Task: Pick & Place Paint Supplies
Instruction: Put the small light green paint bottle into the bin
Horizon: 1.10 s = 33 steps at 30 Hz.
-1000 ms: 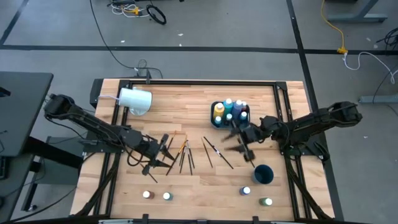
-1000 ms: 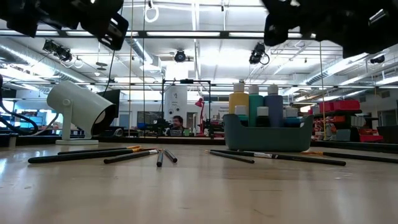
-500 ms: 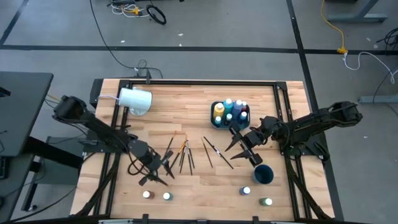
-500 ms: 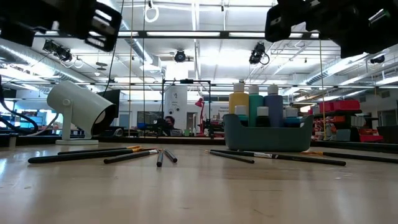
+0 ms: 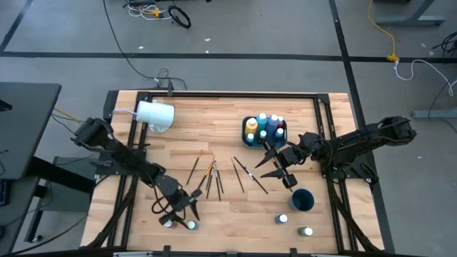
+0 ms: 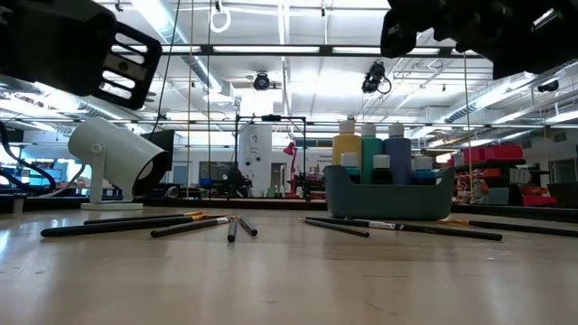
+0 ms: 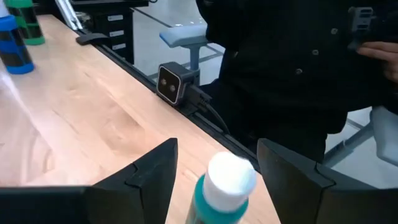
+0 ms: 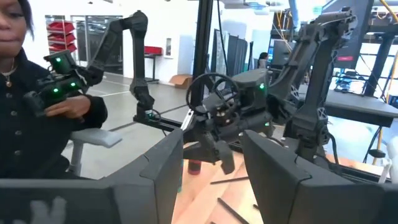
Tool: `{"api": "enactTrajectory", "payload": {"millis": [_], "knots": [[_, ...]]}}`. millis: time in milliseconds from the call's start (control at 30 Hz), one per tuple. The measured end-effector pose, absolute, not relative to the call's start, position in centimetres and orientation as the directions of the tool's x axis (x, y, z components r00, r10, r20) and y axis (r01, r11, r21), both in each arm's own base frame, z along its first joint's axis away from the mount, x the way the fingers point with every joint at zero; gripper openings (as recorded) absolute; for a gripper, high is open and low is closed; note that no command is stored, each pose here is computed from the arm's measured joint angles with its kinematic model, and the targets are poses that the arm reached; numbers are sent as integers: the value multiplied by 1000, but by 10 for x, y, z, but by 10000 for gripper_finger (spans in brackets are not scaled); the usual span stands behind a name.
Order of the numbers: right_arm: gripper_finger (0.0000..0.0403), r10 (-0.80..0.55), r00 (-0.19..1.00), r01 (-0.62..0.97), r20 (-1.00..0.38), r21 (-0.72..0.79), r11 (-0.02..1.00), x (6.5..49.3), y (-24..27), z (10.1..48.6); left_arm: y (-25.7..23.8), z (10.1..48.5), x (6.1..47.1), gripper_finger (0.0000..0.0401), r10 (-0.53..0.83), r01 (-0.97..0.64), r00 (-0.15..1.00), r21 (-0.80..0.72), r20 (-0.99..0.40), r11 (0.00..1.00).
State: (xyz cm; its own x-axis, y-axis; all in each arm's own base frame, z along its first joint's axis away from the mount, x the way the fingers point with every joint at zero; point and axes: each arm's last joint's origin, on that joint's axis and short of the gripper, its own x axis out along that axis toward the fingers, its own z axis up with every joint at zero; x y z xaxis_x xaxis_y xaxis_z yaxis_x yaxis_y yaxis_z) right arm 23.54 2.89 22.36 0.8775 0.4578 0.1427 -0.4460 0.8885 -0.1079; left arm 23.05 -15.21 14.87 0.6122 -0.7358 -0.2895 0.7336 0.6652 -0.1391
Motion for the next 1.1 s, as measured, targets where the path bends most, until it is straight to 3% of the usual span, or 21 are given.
{"api": "enactTrajectory", "payload": {"millis": [200, 433, 700, 867, 1100], "knots": [[171, 458, 879, -447, 135, -104, 889, 236, 29, 223, -156, 143, 237, 231, -714, 715, 583, -171, -389, 678], [171, 456, 880, -445, 134, -103, 890, 236, 29, 223, -156, 144, 238, 227, -698, 729, 605, -85, -383, 679], [171, 456, 880, -446, 134, -98, 890, 236, 29, 223, -156, 145, 237, 132, -724, 744, 579, -122, -375, 657], [171, 453, 881, -443, 135, -98, 891, 236, 29, 223, -151, 153, 245, 127, -690, 704, 656, -81, -305, 706], [171, 254, 960, -250, 115, -54, 967, 238, 23, 220, -123, 180, 285, 135, -602, 620, 740, -44, -300, 784]]}}
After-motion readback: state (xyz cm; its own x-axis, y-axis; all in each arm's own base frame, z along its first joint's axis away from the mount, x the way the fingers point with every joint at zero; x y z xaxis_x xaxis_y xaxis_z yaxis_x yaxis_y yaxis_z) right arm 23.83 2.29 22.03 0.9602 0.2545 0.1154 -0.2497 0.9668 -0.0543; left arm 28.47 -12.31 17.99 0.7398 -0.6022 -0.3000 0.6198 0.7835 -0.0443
